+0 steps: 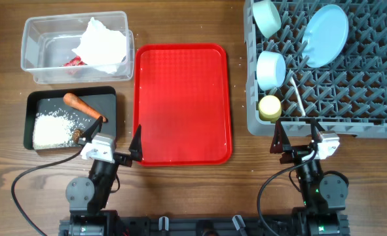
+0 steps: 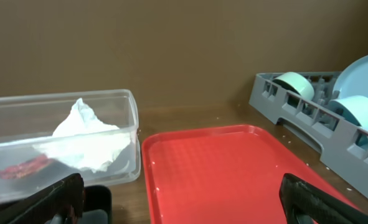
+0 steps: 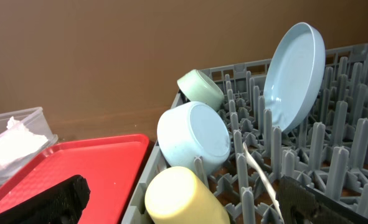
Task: Sort waste into correct bins and load items into the dishwasher rack
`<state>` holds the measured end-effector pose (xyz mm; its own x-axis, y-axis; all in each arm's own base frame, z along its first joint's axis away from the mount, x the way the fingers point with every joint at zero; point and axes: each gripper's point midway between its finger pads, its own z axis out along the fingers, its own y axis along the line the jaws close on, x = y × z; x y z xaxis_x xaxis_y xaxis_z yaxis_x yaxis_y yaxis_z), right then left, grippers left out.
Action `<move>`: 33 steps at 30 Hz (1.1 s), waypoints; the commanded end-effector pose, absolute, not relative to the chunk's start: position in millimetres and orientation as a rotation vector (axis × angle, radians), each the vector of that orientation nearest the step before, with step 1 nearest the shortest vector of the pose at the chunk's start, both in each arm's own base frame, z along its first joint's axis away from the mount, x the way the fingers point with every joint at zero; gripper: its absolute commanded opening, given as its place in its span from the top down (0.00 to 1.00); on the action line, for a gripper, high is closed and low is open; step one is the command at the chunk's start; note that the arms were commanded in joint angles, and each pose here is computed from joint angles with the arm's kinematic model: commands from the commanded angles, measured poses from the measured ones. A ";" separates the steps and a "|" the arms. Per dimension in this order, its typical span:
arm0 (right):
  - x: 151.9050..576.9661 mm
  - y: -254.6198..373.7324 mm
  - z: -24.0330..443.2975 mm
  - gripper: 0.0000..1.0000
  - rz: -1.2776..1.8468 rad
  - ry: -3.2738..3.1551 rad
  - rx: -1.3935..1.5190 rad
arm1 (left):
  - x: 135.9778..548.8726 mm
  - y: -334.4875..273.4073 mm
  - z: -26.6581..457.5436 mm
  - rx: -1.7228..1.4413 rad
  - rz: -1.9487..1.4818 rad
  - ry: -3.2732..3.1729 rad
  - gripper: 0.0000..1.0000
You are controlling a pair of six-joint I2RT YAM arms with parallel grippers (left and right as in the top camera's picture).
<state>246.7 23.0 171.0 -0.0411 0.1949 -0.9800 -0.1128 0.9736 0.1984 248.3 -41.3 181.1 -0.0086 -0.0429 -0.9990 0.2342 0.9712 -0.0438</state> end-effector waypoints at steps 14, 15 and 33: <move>246.7 23.5 171.9 0.00 0.262 1.589 0.073 | 243.1 -34.7 160.3 0.086 -0.220 1.632 0.00; 246.7 23.5 171.9 0.00 0.262 1.589 0.073 | 243.2 -34.7 160.0 0.086 -0.220 1.634 0.00; 246.7 23.5 171.9 0.00 0.262 1.589 0.072 | 243.2 -34.7 159.9 0.086 -0.220 1.634 0.00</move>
